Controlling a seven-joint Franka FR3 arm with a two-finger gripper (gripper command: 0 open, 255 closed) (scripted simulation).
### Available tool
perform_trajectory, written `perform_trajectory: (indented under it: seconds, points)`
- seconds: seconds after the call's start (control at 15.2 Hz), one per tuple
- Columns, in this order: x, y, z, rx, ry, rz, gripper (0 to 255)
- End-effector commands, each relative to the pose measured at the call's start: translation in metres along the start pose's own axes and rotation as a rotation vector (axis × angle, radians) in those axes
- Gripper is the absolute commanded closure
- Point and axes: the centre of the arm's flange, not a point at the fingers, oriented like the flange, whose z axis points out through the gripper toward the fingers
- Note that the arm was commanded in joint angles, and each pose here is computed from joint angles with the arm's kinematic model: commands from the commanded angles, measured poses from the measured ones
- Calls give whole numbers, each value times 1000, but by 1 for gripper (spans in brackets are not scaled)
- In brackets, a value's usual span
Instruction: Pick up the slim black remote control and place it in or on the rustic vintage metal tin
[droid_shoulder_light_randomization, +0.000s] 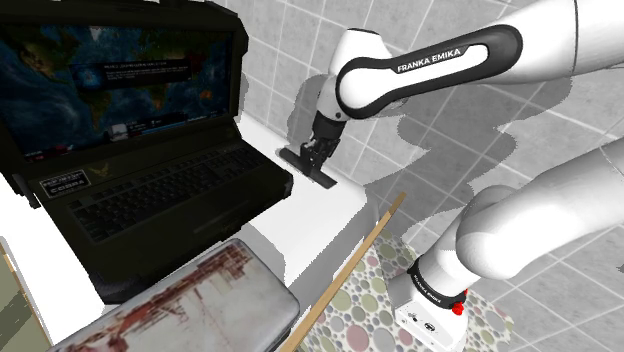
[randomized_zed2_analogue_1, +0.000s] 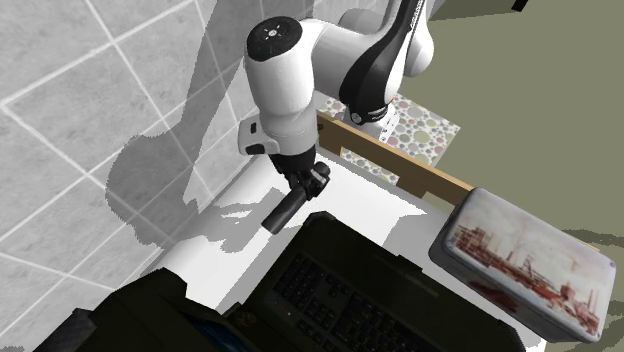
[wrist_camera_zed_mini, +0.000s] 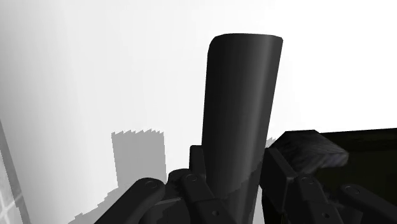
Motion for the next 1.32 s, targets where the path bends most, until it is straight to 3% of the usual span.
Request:
perform_trajectory:
  seconds: [0.0,1.25]
  points:
    - [-1,-1,-11,0,0,0,255]
    - [-2,-9,-109,0,0,0,255]
